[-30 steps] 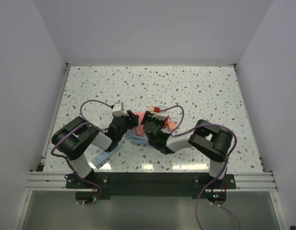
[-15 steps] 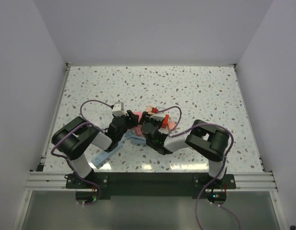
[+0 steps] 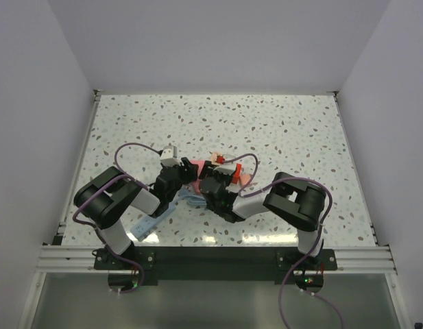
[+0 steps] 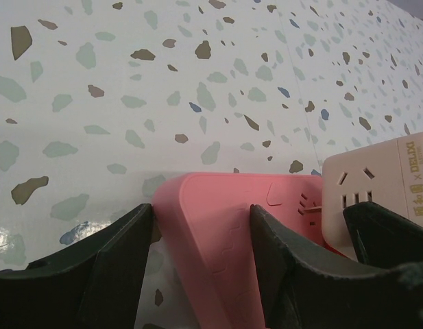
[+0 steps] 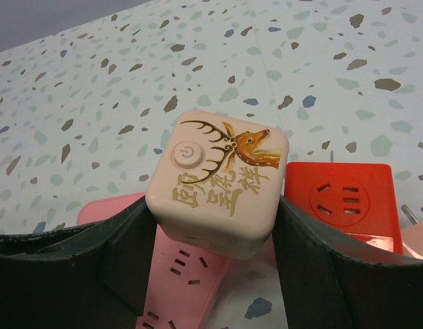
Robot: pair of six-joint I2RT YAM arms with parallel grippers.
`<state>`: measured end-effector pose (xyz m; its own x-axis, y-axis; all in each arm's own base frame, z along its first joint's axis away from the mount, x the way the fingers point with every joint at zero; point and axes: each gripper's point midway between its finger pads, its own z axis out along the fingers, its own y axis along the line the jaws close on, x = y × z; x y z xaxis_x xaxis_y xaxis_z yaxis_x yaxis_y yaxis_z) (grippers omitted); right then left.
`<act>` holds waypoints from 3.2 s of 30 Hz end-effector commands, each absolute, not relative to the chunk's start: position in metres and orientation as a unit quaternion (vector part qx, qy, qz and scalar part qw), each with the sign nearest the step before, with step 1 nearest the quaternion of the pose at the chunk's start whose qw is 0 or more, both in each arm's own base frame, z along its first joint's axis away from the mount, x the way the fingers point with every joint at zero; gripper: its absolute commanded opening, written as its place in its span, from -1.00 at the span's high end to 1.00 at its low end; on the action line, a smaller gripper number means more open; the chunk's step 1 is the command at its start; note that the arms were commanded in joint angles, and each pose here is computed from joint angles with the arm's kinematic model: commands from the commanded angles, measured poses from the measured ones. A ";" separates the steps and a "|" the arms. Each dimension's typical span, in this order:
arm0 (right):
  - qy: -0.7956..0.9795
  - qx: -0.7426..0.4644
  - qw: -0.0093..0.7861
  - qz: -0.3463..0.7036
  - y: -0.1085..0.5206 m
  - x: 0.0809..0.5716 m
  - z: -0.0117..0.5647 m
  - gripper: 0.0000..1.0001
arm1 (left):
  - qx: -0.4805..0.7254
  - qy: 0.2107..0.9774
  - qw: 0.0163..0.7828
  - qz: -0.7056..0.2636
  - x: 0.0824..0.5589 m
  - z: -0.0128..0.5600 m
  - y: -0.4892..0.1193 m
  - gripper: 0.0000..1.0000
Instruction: Insert the plug
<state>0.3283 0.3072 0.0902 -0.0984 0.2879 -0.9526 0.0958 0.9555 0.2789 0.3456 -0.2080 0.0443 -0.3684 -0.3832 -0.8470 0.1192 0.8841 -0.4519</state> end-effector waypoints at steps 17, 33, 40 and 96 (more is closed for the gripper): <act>0.722 0.165 0.670 0.057 0.309 0.335 0.096 1.00 | -0.074 0.795 0.557 -0.229 0.343 0.047 -0.209 -0.25; 0.740 0.160 0.652 0.040 0.304 0.326 0.067 1.00 | -0.077 0.790 0.562 -0.235 0.341 0.054 -0.208 -0.25; 0.748 0.138 0.649 0.023 0.308 0.318 0.060 1.00 | -0.076 0.787 0.564 -0.237 0.339 0.057 -0.207 -0.25; 0.891 -0.043 0.448 0.060 0.333 0.319 -0.017 1.00 | -0.026 0.812 0.539 -0.223 0.345 0.036 -0.220 0.20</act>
